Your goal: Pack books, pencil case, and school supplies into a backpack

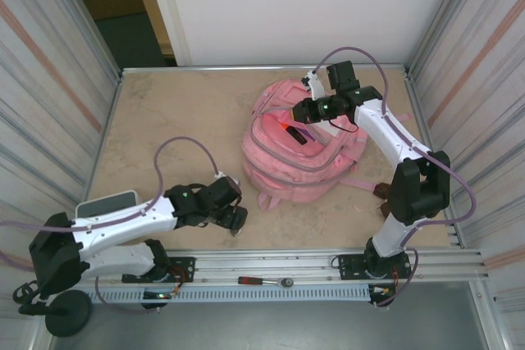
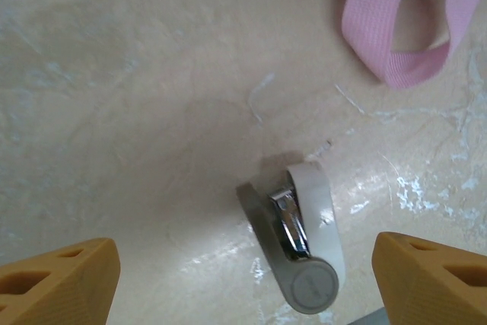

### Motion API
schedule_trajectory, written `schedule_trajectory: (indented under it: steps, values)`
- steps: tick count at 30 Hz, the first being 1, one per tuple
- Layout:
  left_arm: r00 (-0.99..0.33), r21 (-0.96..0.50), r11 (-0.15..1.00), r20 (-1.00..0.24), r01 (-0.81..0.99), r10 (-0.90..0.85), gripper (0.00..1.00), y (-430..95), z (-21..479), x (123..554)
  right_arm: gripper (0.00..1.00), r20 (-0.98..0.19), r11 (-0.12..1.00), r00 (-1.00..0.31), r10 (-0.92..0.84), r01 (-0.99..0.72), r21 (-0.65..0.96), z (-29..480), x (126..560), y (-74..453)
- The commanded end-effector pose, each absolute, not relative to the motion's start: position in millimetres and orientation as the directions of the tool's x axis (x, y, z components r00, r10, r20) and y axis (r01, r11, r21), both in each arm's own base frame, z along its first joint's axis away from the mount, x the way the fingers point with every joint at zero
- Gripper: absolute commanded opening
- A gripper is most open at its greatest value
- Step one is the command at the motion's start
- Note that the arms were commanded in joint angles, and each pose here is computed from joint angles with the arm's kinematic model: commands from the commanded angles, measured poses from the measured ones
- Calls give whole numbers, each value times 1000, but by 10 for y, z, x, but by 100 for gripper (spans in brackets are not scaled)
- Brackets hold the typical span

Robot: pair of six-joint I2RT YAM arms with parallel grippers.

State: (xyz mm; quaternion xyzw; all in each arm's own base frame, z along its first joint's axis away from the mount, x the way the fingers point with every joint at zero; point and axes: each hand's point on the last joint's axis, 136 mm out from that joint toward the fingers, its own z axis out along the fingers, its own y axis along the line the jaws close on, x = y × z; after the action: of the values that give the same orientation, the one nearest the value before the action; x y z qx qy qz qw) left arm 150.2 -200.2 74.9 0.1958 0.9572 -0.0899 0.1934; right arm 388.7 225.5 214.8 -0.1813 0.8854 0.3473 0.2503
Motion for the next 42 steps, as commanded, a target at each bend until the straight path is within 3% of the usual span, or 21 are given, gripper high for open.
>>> schedule_trajectory:
  steps: [1,12,18,24,32,36,39,42]
  values:
    - [-882,-136,918,-359,373,305,86,-2078,607,1429,1,-595,710,-795,-121,-488,508,2232,3944,2202]
    - [-901,-112,919,-273,379,338,79,-2287,257,1328,1,-598,711,-792,-123,-490,504,2230,3934,2184]
    - [-899,-39,936,-292,351,325,54,-2196,222,1387,2,-595,702,-794,-125,-494,512,2223,3914,2207]
    - [-835,-46,933,-463,358,298,37,-2233,629,1618,2,-592,700,-796,-126,-494,515,2219,3887,2215]
    - [-664,-156,881,-717,447,211,38,-2299,1762,2325,2,-592,693,-795,-129,-500,520,2233,3876,2272]
    - [-560,-225,784,-808,579,181,37,-2625,2324,2687,2,-590,682,-798,-121,-499,535,2261,3864,2308]
    - [-350,-40,663,-872,747,341,36,-2948,2577,2855,2,-591,673,-798,-121,-503,542,2319,3880,2324]
    - [-127,213,529,-836,821,534,36,-3101,2642,3013,2,-591,659,-797,-124,-511,552,2411,3907,2339]
